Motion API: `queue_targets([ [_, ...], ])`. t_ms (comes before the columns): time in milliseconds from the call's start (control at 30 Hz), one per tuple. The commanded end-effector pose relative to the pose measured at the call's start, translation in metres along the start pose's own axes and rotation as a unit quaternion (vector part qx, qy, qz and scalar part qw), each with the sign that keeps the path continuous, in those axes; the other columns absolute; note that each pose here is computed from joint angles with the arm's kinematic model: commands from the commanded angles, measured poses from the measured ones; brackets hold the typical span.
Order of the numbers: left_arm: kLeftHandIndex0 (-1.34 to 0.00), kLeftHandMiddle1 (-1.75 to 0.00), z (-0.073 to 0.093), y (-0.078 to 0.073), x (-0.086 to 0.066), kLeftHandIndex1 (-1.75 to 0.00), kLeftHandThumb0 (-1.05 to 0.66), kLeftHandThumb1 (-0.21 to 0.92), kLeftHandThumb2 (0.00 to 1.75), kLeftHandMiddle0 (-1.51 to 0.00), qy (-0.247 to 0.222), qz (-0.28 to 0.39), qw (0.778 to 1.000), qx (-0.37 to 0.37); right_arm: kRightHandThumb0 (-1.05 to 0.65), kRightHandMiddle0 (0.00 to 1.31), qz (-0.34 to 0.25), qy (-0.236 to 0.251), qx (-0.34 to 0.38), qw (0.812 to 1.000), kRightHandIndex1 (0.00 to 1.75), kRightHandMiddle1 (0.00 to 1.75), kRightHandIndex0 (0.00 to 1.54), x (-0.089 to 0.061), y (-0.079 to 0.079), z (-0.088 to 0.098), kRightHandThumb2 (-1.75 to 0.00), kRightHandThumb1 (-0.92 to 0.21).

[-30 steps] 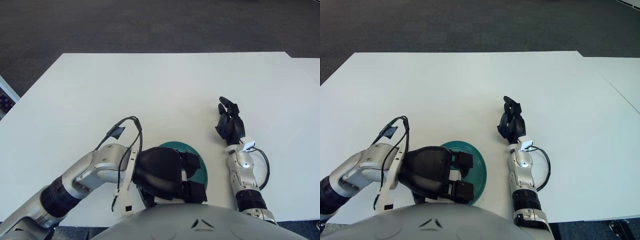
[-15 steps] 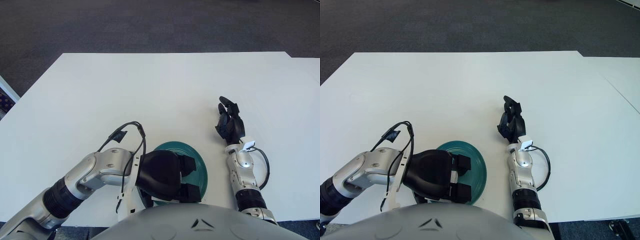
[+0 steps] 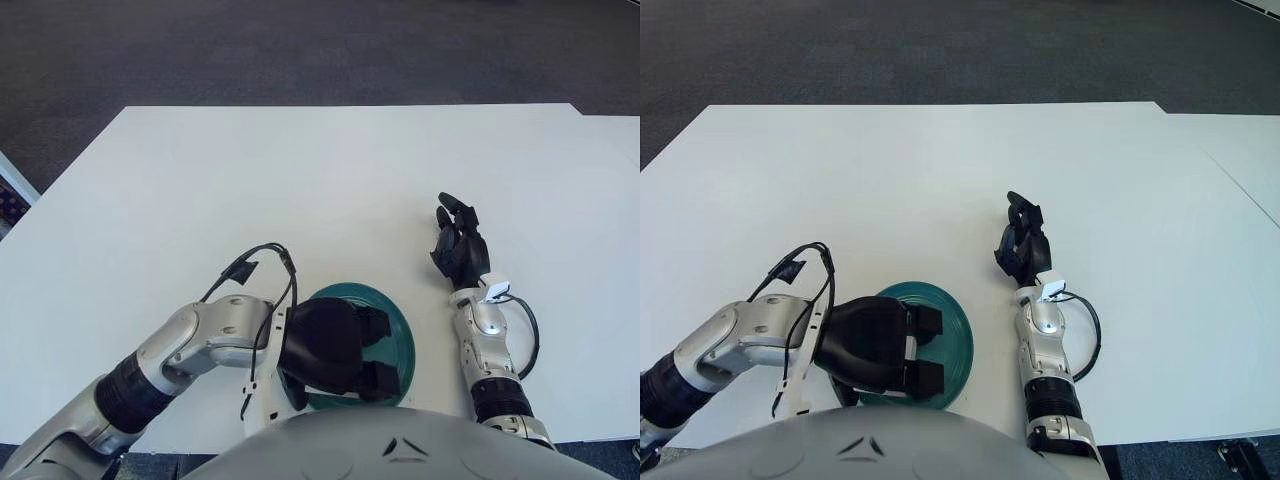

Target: Put the charger into the plate.

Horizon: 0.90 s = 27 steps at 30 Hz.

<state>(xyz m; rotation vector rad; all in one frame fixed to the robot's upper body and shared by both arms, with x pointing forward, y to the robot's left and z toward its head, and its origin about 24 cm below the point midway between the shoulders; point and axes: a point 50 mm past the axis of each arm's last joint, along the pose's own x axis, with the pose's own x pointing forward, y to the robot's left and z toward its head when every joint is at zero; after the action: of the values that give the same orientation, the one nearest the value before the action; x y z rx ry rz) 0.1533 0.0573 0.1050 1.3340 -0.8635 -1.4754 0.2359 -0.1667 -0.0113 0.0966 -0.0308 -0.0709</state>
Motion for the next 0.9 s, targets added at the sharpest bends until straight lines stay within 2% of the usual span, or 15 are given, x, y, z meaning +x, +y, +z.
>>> queue_targets([
  [0,-0.74,-1.75,-0.0061,-0.0001,0.0002,-1.34,-0.44,0.51,0.79,-1.12,0.013,0.001,1.000,0.001,-0.83,0.01,-0.029,0.187,0.030,0.981,0.00,0.82,0.42,-0.0544,0.0022,-0.0666,-0.88,-0.92],
  [333,-0.73,-1.75,-0.0100,-0.0002,0.0018,-1.34,-0.43,0.52,0.77,-1.12,0.014,0.013,1.000,-0.002,-0.83,0.00,-0.021,0.187,0.022,0.982,0.00,0.81,0.40,-0.0562,0.0030,-0.0667,-0.88,-0.92],
  [500,-0.70,-1.75,-0.0110,0.0000,0.0032,-1.37,-0.43,0.53,0.77,-1.13,0.016,0.040,0.999,-0.031,-0.82,0.00,-0.019,0.188,0.019,0.982,0.00,0.80,0.38,-0.0571,0.0037,-0.0669,-0.89,-0.92],
  [633,-0.61,-1.75,-0.0116,0.0008,0.0037,-1.42,-0.41,0.65,0.63,-1.16,0.018,0.086,0.995,-0.057,-0.83,0.00,-0.017,0.189,0.016,0.982,0.00,0.80,0.38,-0.0576,0.0040,-0.0673,-0.89,-0.92],
  [667,-0.49,-1.75,-0.0121,0.0010,0.0039,-1.42,-0.60,0.75,0.54,-0.97,0.020,0.093,0.994,-0.061,-0.83,0.00,-0.017,0.190,0.016,0.982,0.00,0.80,0.38,-0.0576,0.0040,-0.0674,-0.89,-0.92],
  [733,-0.36,-1.75,-0.0127,0.0008,0.0032,-1.43,-0.81,0.85,0.48,-0.71,0.023,0.101,0.993,-0.064,-0.83,0.00,-0.017,0.191,0.016,0.981,0.00,0.79,0.38,-0.0580,0.0041,-0.0678,-0.89,-0.92],
  [767,-0.34,-1.75,-0.0130,0.0004,0.0023,-1.43,-0.84,0.86,0.48,-0.67,0.026,0.104,0.992,-0.066,-0.83,0.00,-0.017,0.192,0.016,0.981,0.00,0.79,0.38,-0.0581,0.0041,-0.0681,-0.89,-0.92],
  [833,-0.22,-1.75,-0.0132,0.0002,0.0012,-1.43,-0.95,0.90,0.57,-0.39,0.029,0.104,0.992,-0.068,-0.83,0.00,-0.018,0.193,0.017,0.981,0.00,0.80,0.38,-0.0584,0.0039,-0.0681,-0.88,-0.92],
  [867,-0.18,-1.63,-0.0133,0.0001,0.0010,-1.41,-0.97,0.90,0.60,-0.32,0.029,0.103,0.992,-0.068,-0.83,0.00,-0.018,0.193,0.018,0.981,0.00,0.80,0.38,-0.0584,0.0038,-0.0682,-0.87,-0.92],
])
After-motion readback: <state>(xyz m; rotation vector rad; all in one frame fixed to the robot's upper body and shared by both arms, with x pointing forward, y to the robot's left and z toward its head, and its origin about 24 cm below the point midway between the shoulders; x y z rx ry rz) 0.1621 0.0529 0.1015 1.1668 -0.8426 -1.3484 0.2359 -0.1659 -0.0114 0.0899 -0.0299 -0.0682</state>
